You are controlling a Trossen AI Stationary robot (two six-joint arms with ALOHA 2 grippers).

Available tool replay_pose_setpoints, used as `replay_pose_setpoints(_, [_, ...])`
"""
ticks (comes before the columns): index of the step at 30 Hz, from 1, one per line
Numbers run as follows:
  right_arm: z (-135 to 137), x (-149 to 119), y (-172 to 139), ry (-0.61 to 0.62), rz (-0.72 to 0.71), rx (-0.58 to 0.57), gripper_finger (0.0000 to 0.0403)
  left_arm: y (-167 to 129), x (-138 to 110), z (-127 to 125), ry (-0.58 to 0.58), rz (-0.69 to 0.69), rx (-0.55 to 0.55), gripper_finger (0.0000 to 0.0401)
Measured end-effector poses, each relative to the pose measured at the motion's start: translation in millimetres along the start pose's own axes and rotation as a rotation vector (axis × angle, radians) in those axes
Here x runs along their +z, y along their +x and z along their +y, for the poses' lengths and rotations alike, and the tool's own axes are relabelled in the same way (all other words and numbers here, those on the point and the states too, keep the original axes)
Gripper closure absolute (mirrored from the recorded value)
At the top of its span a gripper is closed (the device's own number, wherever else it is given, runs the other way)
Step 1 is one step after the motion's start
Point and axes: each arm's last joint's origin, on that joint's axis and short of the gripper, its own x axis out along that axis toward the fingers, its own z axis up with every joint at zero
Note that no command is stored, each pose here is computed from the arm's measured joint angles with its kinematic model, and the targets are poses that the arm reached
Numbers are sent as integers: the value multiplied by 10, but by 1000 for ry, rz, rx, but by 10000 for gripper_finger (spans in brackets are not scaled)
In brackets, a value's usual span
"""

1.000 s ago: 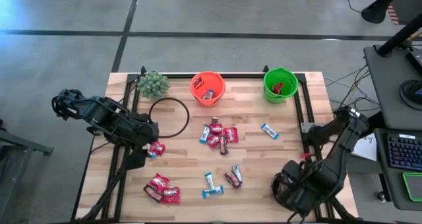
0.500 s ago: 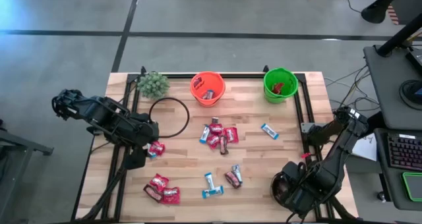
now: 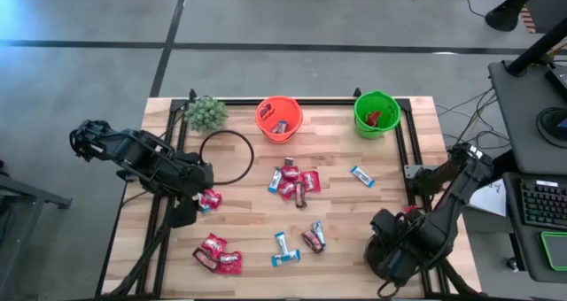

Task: Sort candy
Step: Put the brown chocolate into the black bucket

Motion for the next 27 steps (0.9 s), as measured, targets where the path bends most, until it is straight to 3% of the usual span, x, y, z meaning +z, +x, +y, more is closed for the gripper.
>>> replay_pose_setpoints(15, [20, 499, 31, -73, -46, -14, 253, 47, -6, 5, -56, 16, 11, 182])
replay_pose_setpoints(27, [13, 616, 36, -116, -106, -25, 256, 123, -20, 7, -32, 59, 4, 182])
